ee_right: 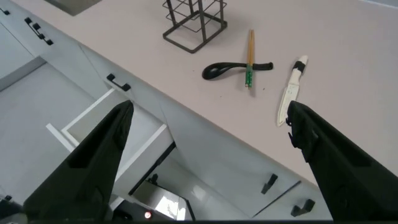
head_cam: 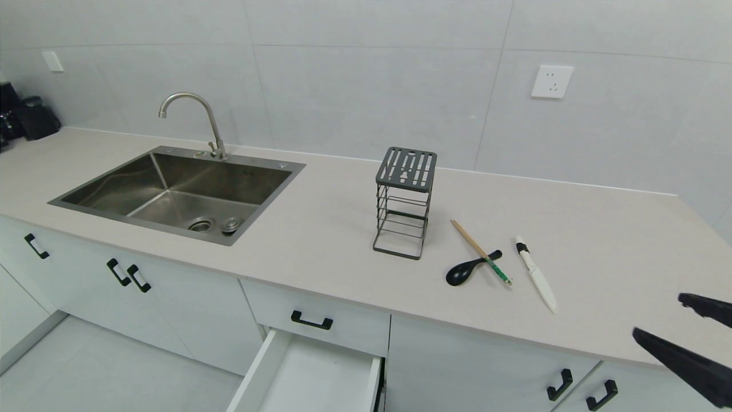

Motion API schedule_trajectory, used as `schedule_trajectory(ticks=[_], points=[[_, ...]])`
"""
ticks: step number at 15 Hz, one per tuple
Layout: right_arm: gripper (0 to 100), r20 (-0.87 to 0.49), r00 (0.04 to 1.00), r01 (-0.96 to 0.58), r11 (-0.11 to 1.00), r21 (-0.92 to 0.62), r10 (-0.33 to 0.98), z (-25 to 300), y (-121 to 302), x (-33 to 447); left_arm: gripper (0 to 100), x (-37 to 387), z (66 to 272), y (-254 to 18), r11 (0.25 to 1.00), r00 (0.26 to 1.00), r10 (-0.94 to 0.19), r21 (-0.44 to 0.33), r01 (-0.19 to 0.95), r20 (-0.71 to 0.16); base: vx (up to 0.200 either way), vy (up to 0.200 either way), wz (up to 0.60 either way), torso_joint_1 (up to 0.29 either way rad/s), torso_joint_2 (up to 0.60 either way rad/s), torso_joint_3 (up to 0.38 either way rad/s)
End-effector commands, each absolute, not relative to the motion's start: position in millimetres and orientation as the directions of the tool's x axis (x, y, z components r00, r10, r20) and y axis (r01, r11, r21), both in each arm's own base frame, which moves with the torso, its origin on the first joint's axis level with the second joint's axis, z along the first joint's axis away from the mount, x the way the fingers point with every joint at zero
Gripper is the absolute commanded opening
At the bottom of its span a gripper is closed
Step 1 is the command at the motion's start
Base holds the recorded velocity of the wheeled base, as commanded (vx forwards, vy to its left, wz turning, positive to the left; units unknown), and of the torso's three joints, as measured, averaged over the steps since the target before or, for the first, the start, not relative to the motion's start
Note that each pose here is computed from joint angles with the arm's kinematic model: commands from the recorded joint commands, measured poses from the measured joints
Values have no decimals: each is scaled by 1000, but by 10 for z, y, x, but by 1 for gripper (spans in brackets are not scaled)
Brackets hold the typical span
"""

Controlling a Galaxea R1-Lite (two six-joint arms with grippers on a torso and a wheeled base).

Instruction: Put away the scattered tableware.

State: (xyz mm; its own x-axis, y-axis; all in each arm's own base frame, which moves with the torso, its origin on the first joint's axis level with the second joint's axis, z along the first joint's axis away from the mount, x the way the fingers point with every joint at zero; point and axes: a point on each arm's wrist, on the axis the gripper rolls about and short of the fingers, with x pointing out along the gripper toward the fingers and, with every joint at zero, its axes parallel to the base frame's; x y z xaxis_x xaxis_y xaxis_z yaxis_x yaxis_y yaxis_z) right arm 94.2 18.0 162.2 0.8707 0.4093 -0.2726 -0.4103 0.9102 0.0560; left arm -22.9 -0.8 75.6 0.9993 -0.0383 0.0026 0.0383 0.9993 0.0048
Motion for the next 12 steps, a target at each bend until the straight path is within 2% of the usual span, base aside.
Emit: schedule_trajectory(ticks=[1,7,12], points=[[100,-391,829,-398,913,92,401,1454,243,1475,100,-228,756,-8,999,999,-37,5,37,2,0,0,0,0,0,0],[100,-454,797,-404,910,89,398,1392,300,1904,100,-228,756,-8,999,999,-38,5,38,2,0,0,0,0,0,0],[100,-544,734,-417,902,112,407,1179,410,2207,100,-228,756,-8,999,999,-38,5,38,2,0,0,0,0,0,0]])
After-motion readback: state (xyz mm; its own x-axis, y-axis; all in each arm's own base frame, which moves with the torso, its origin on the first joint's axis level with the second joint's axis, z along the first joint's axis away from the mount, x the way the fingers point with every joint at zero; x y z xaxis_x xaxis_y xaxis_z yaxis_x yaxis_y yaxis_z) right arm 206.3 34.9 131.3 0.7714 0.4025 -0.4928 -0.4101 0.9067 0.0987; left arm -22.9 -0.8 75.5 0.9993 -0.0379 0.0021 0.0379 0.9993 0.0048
